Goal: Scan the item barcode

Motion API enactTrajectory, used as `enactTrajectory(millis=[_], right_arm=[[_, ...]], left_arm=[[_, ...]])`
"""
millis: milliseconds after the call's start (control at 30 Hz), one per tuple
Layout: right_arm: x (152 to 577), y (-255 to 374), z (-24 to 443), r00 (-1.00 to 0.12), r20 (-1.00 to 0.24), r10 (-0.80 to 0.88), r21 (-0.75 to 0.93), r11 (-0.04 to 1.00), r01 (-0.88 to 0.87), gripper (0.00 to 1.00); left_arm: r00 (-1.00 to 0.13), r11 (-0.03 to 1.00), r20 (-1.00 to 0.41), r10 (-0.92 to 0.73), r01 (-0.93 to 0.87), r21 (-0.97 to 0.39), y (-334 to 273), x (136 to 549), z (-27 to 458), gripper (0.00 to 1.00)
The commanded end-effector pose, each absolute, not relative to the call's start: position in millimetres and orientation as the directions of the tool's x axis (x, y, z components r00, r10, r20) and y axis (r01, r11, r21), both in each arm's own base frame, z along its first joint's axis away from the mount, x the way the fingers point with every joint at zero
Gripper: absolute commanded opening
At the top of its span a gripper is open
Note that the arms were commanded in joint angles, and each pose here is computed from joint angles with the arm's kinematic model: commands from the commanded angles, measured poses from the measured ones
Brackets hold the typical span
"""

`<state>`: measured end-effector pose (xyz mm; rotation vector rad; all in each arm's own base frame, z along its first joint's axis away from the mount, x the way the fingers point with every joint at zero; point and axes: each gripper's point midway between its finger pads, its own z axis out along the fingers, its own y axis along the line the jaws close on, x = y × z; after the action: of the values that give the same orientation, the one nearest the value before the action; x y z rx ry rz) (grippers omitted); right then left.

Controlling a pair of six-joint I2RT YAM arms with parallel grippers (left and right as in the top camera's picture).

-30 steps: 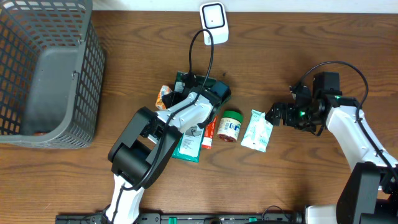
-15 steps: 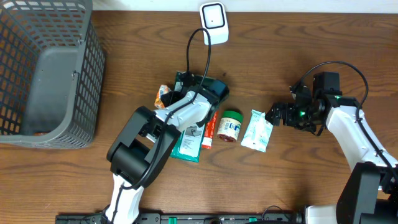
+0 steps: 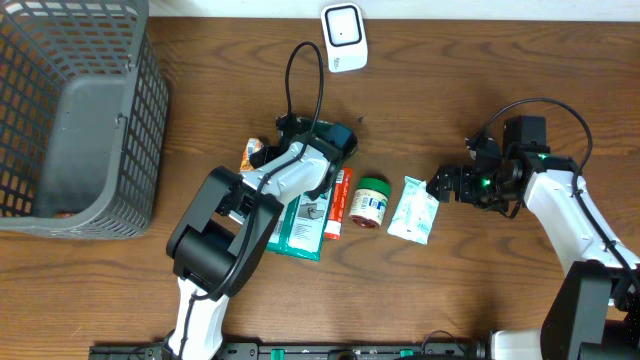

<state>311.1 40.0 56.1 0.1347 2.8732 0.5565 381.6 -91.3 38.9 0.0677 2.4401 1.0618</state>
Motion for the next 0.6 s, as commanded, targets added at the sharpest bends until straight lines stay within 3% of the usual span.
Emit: enactTrajectory(millis=[0, 233, 400, 567], right_arm=[[309.8, 42.9, 57.2, -0.974, -0.193, 0.119, 0.378, 0.925, 0.039, 0.99], [309.8, 42.9, 57.2, -0.974, -0.193, 0.119, 0.378, 0.925, 0.039, 0.99], [309.9, 42.9, 57.2, -0.974, -0.193, 0.119, 0.378, 0.925, 0.038, 0.99], [309.8, 42.9, 57.2, -0.974, -0.193, 0.119, 0.378, 0.925, 0.039, 0.99]], left_arm=[[-0.897, 0.686, -0.368, 0.245, -0.108, 0.72, -89.1, 378.9, 31.1, 0.21], [-0.911, 0.724, -0.347, 0.224, -0.082, 0.685, -94.8, 374.7, 22.2, 0.26], [-0.912, 0.722, -0.34, 0.231, -0.074, 0.688, -94.8, 374.6, 22.2, 0.36], [-0.912, 0.719, -0.333, 0.239, -0.064, 0.692, -94.7, 374.6, 22.2, 0.38]])
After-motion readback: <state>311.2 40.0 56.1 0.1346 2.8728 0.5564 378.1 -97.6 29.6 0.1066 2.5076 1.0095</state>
